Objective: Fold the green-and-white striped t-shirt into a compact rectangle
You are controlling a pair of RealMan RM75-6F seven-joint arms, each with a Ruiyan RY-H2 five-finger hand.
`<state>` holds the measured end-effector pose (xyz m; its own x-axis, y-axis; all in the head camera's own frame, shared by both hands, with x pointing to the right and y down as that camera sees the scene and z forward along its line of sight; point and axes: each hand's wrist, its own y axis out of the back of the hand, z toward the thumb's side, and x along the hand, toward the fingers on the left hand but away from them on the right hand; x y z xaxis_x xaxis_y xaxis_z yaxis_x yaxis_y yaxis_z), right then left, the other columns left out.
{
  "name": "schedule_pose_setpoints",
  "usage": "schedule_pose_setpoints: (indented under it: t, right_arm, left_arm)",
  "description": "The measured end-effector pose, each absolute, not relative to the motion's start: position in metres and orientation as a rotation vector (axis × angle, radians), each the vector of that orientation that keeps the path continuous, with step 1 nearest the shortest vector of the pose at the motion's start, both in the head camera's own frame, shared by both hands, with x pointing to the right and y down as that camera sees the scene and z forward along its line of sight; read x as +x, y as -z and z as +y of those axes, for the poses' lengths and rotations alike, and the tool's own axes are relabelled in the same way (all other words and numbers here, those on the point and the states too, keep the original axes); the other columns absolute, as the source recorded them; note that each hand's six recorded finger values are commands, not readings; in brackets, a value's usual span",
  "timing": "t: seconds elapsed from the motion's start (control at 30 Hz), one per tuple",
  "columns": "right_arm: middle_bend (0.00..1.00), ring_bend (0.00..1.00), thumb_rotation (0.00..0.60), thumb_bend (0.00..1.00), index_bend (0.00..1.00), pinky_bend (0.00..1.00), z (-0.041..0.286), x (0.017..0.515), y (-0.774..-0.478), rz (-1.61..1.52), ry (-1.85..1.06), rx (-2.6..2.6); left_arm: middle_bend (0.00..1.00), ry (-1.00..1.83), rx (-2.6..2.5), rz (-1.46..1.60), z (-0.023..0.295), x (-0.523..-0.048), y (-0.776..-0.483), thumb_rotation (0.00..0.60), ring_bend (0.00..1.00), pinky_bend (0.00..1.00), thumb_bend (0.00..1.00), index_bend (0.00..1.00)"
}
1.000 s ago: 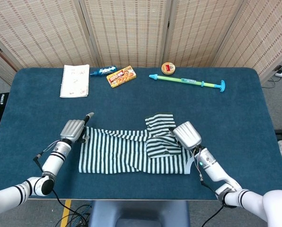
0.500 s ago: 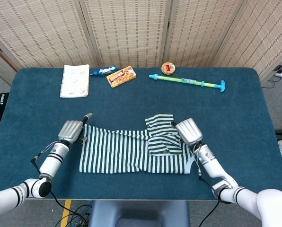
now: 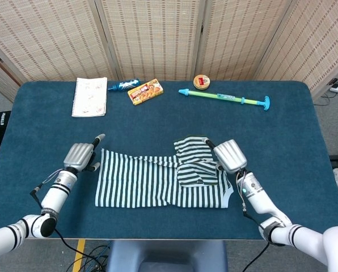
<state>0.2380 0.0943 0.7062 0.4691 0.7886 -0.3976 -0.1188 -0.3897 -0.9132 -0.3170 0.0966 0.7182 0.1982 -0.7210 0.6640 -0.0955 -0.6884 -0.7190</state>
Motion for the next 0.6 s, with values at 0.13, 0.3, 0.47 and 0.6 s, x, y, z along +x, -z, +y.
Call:
schedule_pose_setpoints:
  t: [0.13,0.3,0.47,0.6]
  right_arm:
    - [1.0,1.0,0.6,0.0,0.15,1.0,0.095,0.246,-0.691,-0.594,-1.088,-1.683]
    - [1.0,1.0,0.6,0.0,0.16,1.0,0.108,0.246,-0.68,-0.578,-1.052,-1.703]
    - [1.0,1.0,0.6,0.04,0.33,1.0,0.138,0.243,-0.68,-0.456,-1.002,-1.74]
    - [1.0,1.0,0.6,0.09,0.37,1.0,0.162,0.246,-0.69,-0.345,-1.005,-1.769]
  left_arm:
    - [0.87,1.516,-1.944,0.784,0.097,-0.324,-0.711,0.6,0.79,0.93,0.34,0.0]
    - [0.87,1.51,-1.948,0.791,0.1,-0.329,-0.706,0.6,0.79,0.93,0.34,0.0]
    - [0.87,1.501,-1.951,0.792,0.105,-0.332,-0.702,0.6,0.79,0.93,0.34,0.0]
    - [0.87,1.503,-1.959,0.794,0.108,-0.333,-0.702,0.6,0.79,0.92,0.34,0.0]
